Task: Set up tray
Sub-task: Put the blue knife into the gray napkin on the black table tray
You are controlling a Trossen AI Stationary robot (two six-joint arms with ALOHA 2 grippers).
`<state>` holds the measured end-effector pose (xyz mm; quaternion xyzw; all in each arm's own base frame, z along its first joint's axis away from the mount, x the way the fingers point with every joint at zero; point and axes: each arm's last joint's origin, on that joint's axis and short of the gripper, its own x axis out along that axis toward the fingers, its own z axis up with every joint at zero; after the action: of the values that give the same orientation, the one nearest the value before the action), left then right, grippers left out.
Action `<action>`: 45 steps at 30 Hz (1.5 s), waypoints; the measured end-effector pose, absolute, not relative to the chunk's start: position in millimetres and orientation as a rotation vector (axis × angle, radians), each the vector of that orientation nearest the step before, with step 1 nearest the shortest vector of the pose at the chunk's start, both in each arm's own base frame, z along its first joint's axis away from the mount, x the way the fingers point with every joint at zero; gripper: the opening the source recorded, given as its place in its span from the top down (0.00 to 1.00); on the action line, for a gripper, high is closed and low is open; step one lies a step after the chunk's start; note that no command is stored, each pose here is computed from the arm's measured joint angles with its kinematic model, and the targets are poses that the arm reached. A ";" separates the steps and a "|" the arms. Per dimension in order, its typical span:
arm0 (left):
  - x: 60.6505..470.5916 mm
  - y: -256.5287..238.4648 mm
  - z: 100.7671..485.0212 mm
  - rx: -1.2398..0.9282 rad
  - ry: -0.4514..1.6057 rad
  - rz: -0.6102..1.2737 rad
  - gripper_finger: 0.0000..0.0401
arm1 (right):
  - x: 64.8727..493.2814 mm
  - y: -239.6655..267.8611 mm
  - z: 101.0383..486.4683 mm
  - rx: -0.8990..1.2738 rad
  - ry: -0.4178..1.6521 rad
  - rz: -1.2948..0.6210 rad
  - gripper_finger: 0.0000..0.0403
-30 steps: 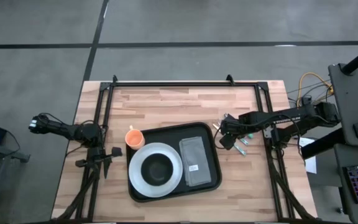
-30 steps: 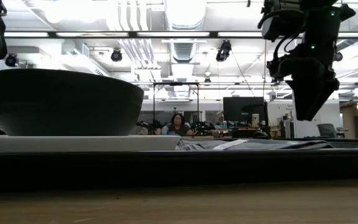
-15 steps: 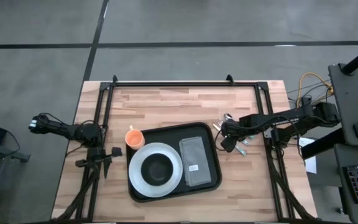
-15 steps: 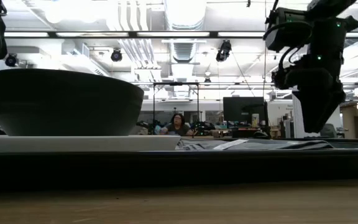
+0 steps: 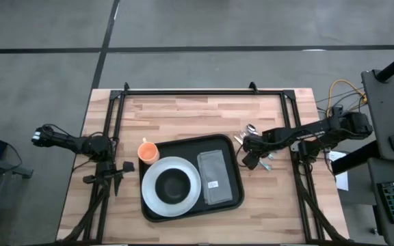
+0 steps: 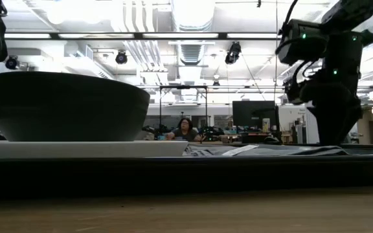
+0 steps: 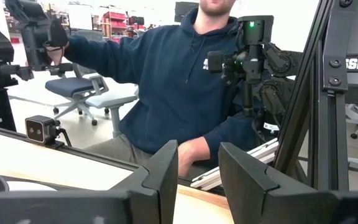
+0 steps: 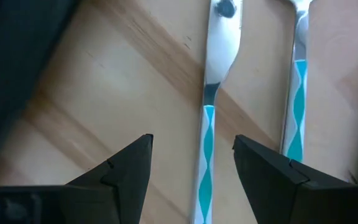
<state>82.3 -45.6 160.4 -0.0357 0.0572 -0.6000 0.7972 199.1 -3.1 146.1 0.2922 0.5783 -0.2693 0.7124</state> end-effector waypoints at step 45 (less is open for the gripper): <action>82.3 -45.6 160.4 -0.076 0.122 -1.288 0.76 | 222.8 -3.1 136.5 0.670 1.419 -0.632 0.96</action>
<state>82.3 -45.6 160.4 -0.0356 0.0570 -0.5997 0.7974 222.8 -3.1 136.5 0.2964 0.6278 -0.2795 0.6632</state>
